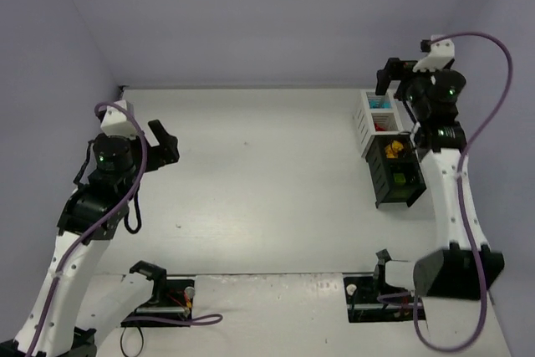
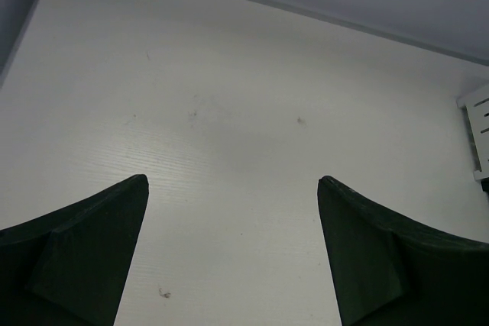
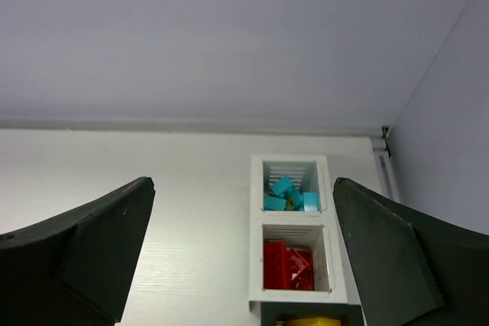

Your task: Sort the legos into containers by color

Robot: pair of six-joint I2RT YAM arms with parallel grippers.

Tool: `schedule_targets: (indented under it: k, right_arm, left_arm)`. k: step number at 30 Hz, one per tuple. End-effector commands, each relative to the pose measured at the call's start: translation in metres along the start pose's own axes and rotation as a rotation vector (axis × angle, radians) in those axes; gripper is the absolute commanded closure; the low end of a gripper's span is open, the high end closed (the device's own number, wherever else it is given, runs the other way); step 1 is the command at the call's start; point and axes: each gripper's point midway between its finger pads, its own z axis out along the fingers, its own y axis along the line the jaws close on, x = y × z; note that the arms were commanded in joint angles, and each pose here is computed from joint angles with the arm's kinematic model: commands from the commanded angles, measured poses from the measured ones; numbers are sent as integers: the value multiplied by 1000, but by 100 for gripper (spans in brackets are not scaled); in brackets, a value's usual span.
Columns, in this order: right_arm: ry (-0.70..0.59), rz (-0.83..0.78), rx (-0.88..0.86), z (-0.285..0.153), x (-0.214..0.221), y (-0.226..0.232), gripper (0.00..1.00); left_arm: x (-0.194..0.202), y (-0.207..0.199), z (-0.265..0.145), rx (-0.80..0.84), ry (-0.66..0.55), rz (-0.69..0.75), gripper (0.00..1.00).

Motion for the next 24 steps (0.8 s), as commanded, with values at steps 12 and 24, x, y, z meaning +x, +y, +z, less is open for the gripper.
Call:
schedule_targets:
  k: [12,24]
  right_arm:
    - [-208,87,-124,-175,-30,61,0]
    - [-181,141,-57,-200,-2,59,0]
  left_arm:
    - [-26,17,-48,-26,-88,24,14]
    - [-16,30,-62,-68,-70,9,14]
